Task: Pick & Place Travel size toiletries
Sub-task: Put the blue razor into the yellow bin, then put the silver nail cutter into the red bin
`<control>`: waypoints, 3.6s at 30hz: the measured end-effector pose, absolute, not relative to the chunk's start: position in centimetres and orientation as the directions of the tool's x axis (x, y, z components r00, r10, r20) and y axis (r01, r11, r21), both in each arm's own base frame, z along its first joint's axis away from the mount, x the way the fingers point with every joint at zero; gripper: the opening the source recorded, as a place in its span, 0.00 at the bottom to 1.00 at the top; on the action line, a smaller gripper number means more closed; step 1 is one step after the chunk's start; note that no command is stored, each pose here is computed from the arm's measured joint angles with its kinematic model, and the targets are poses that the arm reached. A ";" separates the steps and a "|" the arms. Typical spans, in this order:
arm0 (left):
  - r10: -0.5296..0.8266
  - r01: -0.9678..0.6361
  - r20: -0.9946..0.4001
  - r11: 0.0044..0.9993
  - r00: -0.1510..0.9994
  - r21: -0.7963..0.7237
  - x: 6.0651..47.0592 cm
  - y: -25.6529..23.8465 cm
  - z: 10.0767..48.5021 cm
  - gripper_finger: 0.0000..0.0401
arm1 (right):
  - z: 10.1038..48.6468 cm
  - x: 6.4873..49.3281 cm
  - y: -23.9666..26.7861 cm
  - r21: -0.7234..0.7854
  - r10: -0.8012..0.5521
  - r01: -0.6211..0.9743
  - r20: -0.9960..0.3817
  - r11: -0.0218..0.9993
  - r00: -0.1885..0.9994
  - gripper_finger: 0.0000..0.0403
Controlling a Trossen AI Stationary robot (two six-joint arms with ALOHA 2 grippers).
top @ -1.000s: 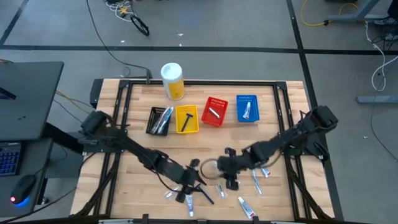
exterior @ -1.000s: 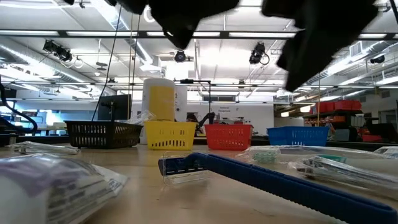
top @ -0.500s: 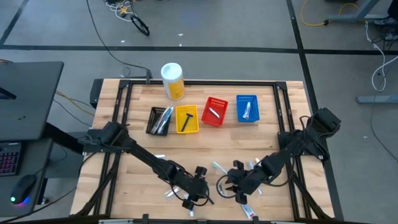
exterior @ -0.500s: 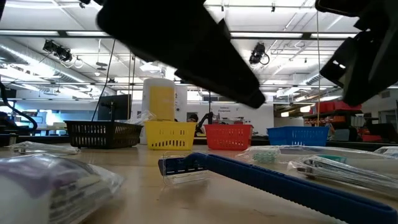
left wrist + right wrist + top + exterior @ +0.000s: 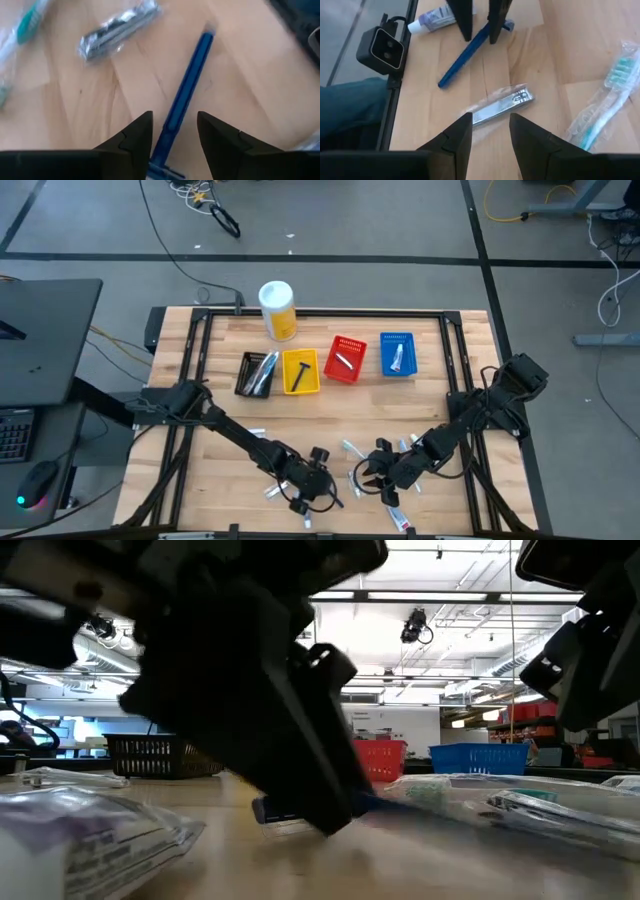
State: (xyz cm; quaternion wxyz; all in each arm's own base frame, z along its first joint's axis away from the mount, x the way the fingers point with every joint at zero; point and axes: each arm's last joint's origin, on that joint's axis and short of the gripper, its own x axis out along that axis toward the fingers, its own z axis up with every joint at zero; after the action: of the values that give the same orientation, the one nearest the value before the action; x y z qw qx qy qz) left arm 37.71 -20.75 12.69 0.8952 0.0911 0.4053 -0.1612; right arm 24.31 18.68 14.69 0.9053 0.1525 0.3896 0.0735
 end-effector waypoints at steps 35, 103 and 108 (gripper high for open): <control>0.360 -0.373 -0.657 0.919 0.663 0.129 37.5 -17.0 14.3 0.13 | 14.7 24.4 18.5 0.262 0.177 0.005 -0.667 0.965 0.724 0.35; 0.224 -0.381 -0.945 0.917 0.239 0.121 27.0 -14.5 22.4 0.42 | 14.6 25.6 16.4 0.112 0.036 0.051 -0.657 0.992 0.753 0.35; 0.260 -0.355 -0.954 0.915 0.147 0.194 26.3 -13.5 21.6 0.48 | 14.7 27.4 13.9 0.205 0.110 0.042 -0.675 0.978 0.729 0.35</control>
State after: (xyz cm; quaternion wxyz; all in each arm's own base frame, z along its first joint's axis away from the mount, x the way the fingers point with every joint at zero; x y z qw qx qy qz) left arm 26.29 -13.49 21.57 0.7565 -0.0383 0.6205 0.2030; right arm 27.40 13.86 14.72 0.9241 0.1036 0.3674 0.0184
